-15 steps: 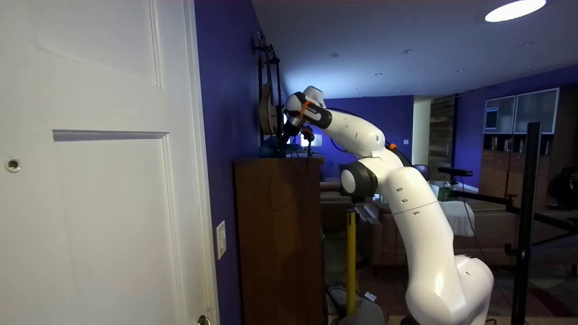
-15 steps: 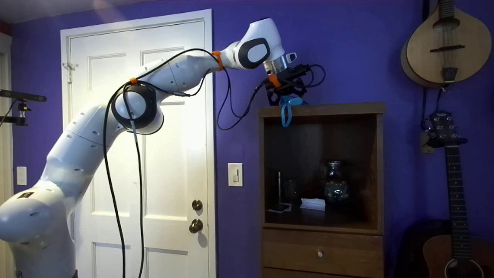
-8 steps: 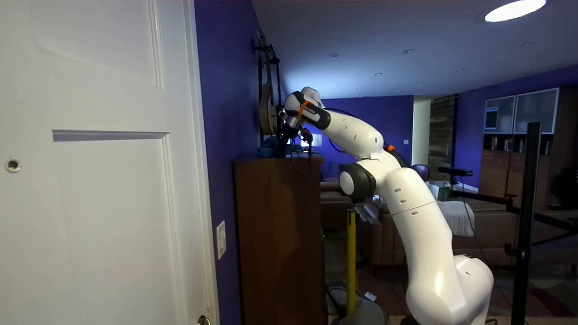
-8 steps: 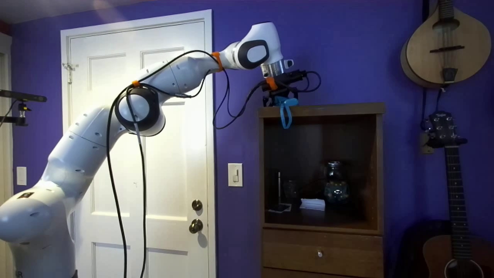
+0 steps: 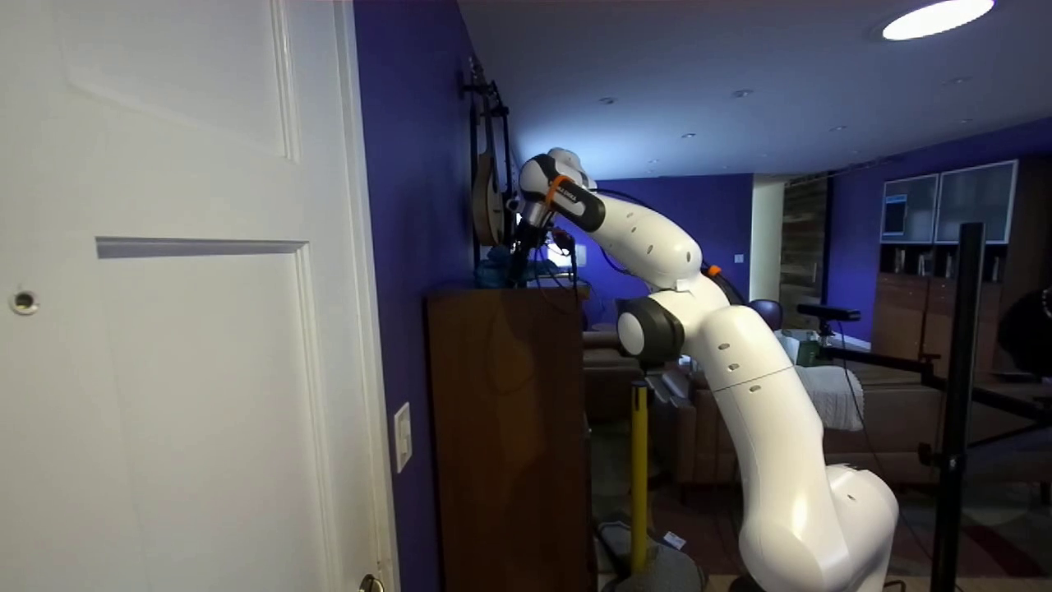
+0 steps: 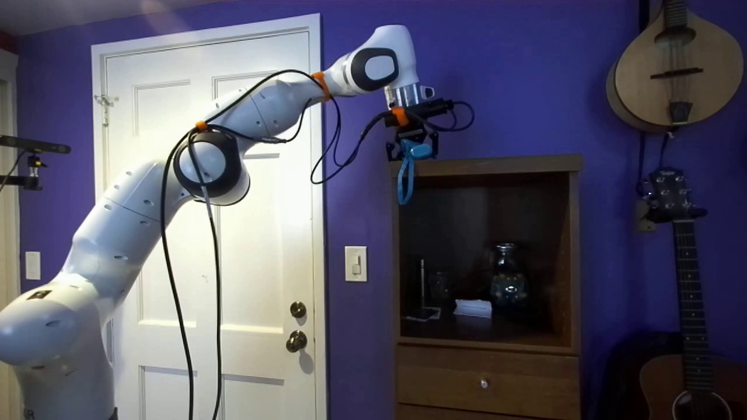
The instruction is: Hang the blue umbrella on the door
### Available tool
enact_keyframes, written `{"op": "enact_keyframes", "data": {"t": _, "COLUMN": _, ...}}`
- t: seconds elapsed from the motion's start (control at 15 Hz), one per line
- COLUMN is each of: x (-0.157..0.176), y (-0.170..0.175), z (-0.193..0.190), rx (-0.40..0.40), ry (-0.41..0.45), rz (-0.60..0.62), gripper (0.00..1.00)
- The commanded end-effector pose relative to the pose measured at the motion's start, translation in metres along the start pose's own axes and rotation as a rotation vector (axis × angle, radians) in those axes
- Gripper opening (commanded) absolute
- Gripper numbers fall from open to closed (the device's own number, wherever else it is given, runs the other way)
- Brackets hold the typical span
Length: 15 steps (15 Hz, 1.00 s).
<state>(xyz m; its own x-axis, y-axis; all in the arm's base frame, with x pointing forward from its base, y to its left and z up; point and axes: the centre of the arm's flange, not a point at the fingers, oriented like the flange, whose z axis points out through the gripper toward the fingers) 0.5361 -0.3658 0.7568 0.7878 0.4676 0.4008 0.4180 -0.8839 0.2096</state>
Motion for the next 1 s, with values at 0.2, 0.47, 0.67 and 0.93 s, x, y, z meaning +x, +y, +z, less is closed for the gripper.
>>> {"op": "enact_keyframes", "data": {"t": 0.2, "x": 0.005, "y": 0.005, "z": -0.035, "rx": 0.094, "ry": -0.070, "rz": 0.056, "gripper": 0.00}}
{"op": "enact_keyframes", "data": {"t": 0.47, "x": 0.003, "y": -0.003, "z": -0.046, "rx": 0.131, "ry": -0.098, "rz": 0.123, "gripper": 0.02}}
{"op": "enact_keyframes", "data": {"t": 0.67, "x": 0.006, "y": -0.016, "z": -0.060, "rx": 0.119, "ry": -0.139, "rz": 0.179, "gripper": 0.00}}
{"op": "enact_keyframes", "data": {"t": 0.93, "x": 0.008, "y": -0.045, "z": -0.074, "rx": 0.130, "ry": -0.160, "rz": 0.206, "gripper": 0.00}}
